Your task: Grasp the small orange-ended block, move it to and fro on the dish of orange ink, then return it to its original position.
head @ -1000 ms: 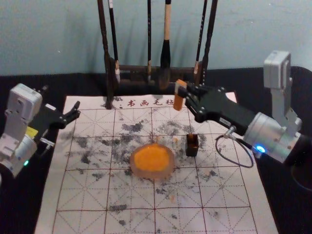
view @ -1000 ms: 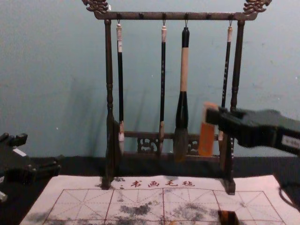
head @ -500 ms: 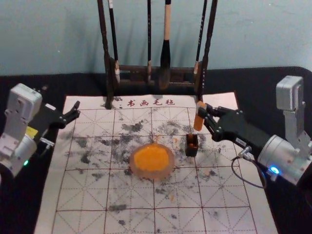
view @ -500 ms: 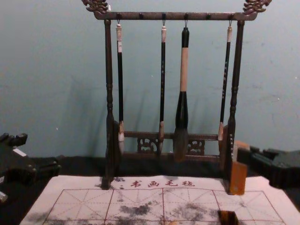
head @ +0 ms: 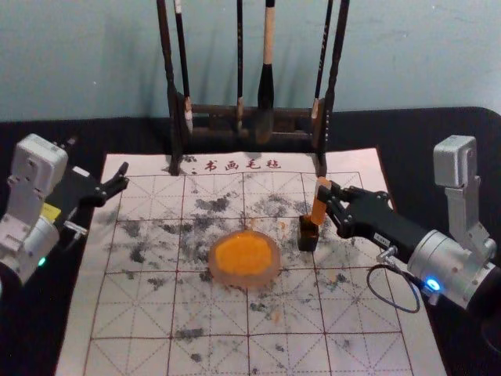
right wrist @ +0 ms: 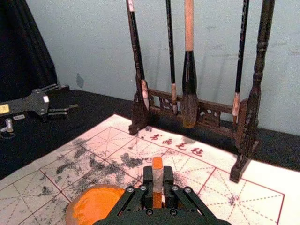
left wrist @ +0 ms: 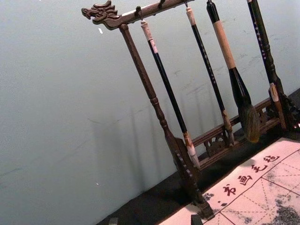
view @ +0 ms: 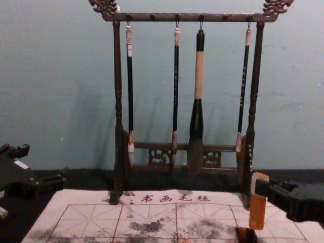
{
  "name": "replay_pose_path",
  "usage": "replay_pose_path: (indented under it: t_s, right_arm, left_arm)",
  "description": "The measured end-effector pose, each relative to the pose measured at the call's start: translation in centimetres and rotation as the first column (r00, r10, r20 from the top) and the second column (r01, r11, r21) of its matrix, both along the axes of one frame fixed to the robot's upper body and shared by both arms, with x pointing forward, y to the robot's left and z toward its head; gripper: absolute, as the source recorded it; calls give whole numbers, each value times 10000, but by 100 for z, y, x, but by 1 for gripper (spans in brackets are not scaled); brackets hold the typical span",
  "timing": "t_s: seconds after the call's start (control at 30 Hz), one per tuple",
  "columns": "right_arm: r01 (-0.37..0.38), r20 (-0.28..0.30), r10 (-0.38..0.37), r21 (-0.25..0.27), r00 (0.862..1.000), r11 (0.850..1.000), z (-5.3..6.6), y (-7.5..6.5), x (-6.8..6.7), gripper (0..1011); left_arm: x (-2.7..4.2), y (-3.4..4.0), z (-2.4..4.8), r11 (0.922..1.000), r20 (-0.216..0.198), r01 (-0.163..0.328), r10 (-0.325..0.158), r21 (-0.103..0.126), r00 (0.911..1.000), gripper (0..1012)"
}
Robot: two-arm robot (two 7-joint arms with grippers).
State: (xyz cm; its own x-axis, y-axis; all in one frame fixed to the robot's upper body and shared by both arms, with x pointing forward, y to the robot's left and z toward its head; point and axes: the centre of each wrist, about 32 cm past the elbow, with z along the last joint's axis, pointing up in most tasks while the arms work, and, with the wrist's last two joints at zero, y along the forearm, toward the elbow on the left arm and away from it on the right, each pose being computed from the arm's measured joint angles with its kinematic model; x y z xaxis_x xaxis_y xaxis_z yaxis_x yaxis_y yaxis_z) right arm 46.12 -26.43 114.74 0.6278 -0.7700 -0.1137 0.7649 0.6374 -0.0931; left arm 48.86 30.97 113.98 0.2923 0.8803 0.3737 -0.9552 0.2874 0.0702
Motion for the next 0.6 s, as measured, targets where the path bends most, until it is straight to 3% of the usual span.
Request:
replay_pose_path:
  t_s: [0.6]
  right_arm:
    - [179, -373, -180, -38, 9991, 9998, -82, 94, 38, 105]
  left_arm:
    - [0, 0, 0, 10000, -1, 0, 0, 0, 10000, 1001]
